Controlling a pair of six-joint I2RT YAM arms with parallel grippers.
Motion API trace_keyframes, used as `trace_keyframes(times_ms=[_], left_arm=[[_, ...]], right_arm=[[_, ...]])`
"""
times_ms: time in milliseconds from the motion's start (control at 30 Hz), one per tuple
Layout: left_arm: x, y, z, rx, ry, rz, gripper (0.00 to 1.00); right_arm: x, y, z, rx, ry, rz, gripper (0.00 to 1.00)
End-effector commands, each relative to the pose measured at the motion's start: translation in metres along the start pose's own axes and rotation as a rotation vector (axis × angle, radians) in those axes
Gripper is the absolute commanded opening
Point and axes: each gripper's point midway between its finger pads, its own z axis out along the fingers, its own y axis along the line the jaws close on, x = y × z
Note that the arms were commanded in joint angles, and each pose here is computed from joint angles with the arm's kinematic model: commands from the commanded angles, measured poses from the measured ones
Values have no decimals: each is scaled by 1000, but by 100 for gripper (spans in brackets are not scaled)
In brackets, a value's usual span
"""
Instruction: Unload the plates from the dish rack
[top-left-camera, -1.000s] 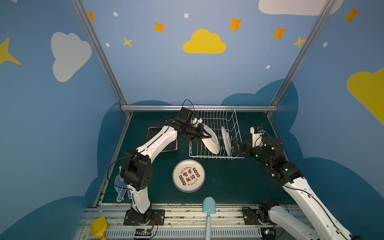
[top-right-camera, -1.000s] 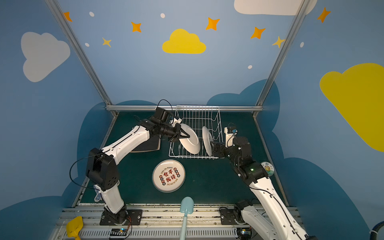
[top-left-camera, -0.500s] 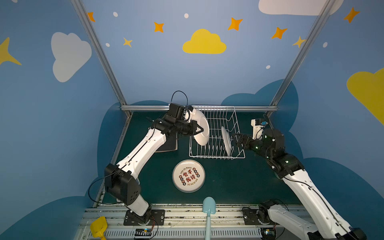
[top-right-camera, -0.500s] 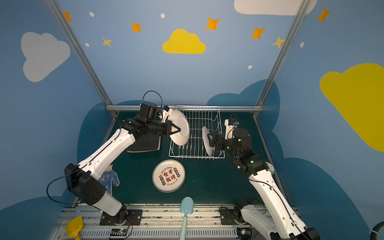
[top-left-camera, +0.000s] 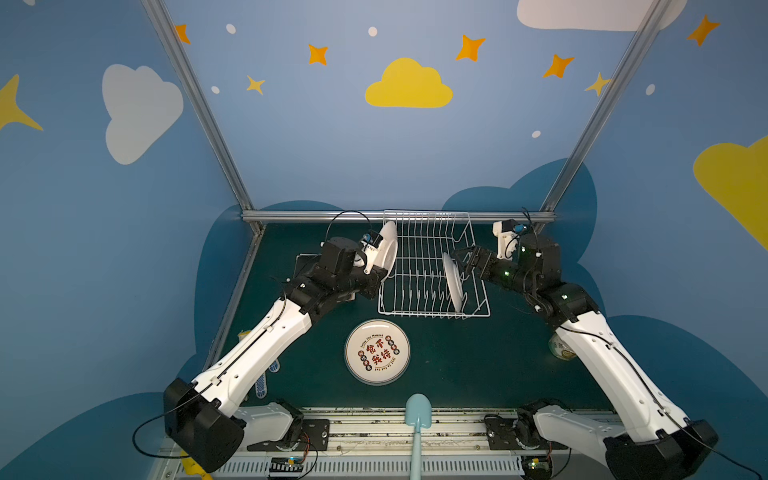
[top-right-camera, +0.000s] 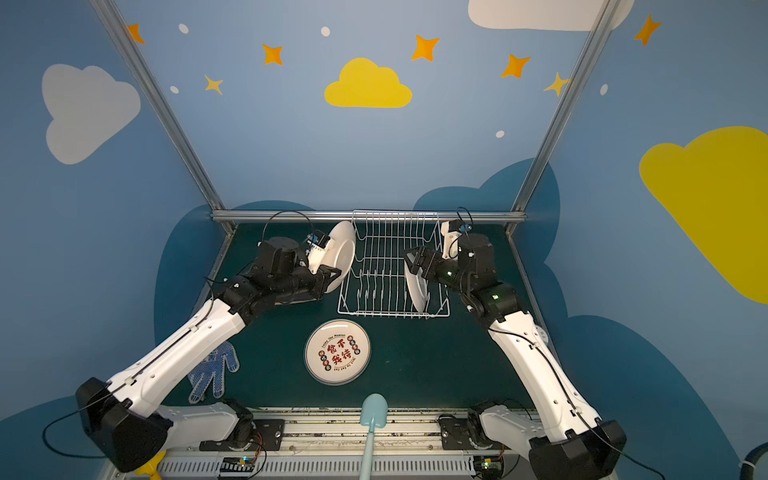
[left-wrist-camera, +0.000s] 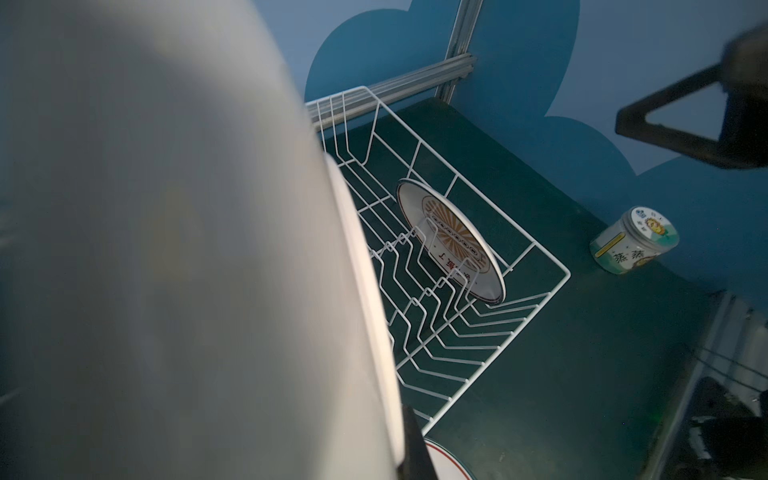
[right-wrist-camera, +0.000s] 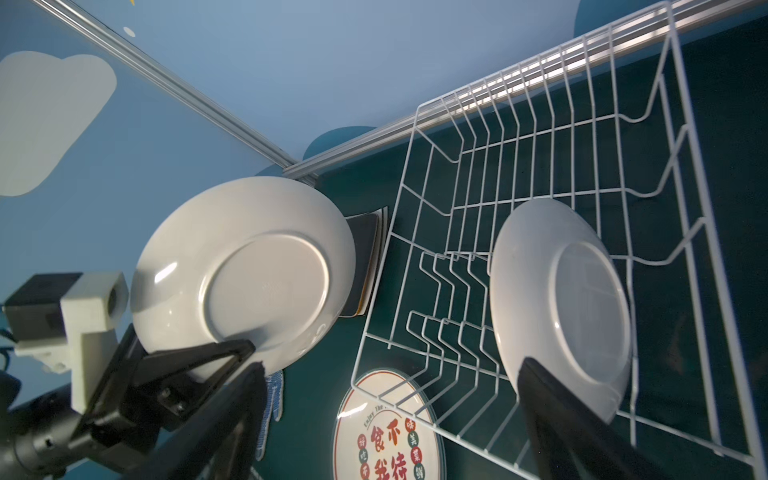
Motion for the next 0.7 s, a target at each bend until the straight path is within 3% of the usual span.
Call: trace_keyframes(times_ms=[0, 200, 333, 667], left_arm=[[-30, 8, -14, -113, -146, 223, 3], [-22, 15, -19, -226, -151, 344, 3], [-21, 15, -24, -314, -183, 484, 3], [-7, -4, -14, -358, -143, 758, 3]], right_arm=[[-9, 24, 0, -86, 9, 15, 93], [-14, 44, 11, -135, 27, 18, 93], [-10, 54, 19, -149, 47, 10, 93], [6, 67, 37, -169, 106, 0, 93]])
